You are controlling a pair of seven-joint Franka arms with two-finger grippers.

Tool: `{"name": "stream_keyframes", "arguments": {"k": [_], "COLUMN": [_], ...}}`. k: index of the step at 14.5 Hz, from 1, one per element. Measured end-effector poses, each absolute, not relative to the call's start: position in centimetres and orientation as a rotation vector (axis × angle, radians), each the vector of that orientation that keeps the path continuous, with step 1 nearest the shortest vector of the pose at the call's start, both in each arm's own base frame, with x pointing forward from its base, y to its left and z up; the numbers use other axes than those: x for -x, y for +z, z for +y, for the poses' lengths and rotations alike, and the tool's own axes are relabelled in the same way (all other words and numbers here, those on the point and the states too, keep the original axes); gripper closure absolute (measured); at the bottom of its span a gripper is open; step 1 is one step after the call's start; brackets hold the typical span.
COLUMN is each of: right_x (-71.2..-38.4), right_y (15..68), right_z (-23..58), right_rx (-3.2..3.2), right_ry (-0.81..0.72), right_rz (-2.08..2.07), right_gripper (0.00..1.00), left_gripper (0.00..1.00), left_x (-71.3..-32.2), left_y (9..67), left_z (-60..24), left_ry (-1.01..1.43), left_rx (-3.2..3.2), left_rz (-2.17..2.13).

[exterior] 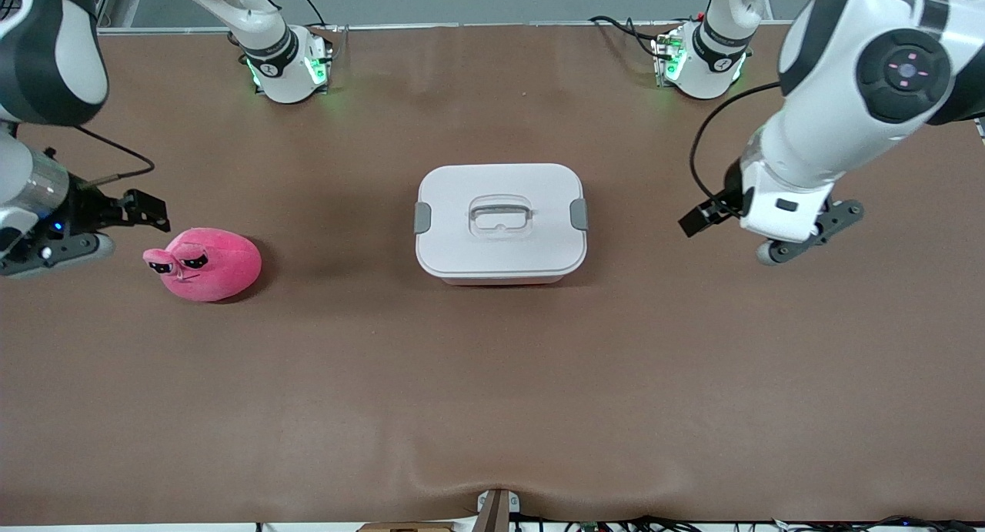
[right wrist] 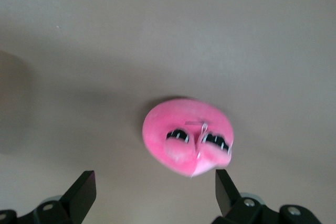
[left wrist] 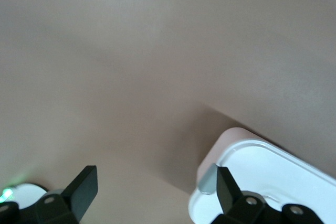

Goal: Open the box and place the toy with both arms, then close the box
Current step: 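Move the left gripper to the box lid while the right gripper reaches the toy, then grasp the lid handle with the left gripper while the right gripper grasps the toy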

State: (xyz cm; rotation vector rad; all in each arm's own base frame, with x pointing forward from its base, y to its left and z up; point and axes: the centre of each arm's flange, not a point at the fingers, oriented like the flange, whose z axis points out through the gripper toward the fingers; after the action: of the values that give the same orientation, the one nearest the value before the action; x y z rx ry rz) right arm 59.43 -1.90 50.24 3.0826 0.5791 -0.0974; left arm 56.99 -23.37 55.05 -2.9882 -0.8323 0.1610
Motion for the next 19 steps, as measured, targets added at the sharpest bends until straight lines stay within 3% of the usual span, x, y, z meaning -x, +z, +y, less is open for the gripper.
{"name": "stream_keyframes", "arguments": {"k": [6,19], "right_x": [-60.5,-57.3], "right_y": [46.9,36.7], "right_z": [-2.1,-3.6], "right_rx": [-2.974,-2.978], "right_ry": [-0.113,-0.204], "right_rz": [1.008,1.063], "right_gripper": [0.0,0.0], "left_gripper": [0.0,0.0], "left_x": [-55.7,-52.7], "left_y": [53.9,50.0], "left_z": [-27.7,-37.1], "left_ry": [0.153,0.115], "left_rx": [2.885,2.611], "left_rz": [-1.091,-1.599]}}
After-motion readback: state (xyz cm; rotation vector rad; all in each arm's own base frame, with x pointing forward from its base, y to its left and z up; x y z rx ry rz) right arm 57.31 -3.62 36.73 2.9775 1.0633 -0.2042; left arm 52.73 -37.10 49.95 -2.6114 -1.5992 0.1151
